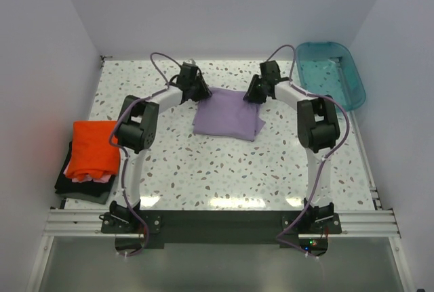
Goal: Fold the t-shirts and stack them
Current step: Fold the tshirt, then neatly place the folded tshirt to the corner
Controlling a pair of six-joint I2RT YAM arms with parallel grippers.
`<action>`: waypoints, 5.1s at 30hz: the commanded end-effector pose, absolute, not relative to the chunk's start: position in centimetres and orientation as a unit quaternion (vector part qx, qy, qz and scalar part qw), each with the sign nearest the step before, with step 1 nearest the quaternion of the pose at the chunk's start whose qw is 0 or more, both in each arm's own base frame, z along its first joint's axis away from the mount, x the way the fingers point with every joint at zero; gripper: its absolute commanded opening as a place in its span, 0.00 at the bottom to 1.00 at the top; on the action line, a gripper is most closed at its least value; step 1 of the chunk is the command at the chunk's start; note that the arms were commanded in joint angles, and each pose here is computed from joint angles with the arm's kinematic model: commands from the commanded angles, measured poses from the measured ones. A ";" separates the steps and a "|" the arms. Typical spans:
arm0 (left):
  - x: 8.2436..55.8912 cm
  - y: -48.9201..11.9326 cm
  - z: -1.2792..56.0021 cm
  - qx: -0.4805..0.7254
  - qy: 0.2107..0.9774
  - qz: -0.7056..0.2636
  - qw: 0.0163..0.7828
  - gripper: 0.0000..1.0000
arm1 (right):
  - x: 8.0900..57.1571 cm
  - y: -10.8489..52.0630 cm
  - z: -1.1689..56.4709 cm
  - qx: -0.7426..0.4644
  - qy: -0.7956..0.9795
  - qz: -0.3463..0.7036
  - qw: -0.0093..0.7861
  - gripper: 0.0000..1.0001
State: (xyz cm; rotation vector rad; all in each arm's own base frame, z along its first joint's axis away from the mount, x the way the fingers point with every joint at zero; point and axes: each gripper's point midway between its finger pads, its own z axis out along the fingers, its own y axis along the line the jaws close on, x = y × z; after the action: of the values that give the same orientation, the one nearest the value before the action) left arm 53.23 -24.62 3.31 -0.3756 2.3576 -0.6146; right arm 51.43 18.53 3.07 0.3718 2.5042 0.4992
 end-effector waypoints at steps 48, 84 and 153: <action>40.6 -15.8 7.5 -0.166 0.907 -0.154 0.354 0.84 | 46.3 25.3 0.8 -0.091 0.964 0.152 0.199 0.40; 39.4 -21.5 -1.6 -0.145 0.959 -0.134 0.206 0.00 | 47.7 25.9 13.7 -0.048 0.925 0.219 0.307 0.49; 39.3 16.0 30.8 -0.623 0.689 -0.024 0.369 0.00 | 44.7 32.4 19.0 -0.086 0.897 0.297 0.315 0.47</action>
State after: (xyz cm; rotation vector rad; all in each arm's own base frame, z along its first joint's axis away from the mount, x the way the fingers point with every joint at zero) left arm 39.96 15.25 26.33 -1.6678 1.8659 -0.0306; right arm 44.54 31.52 16.55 -0.2146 2.4224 0.7371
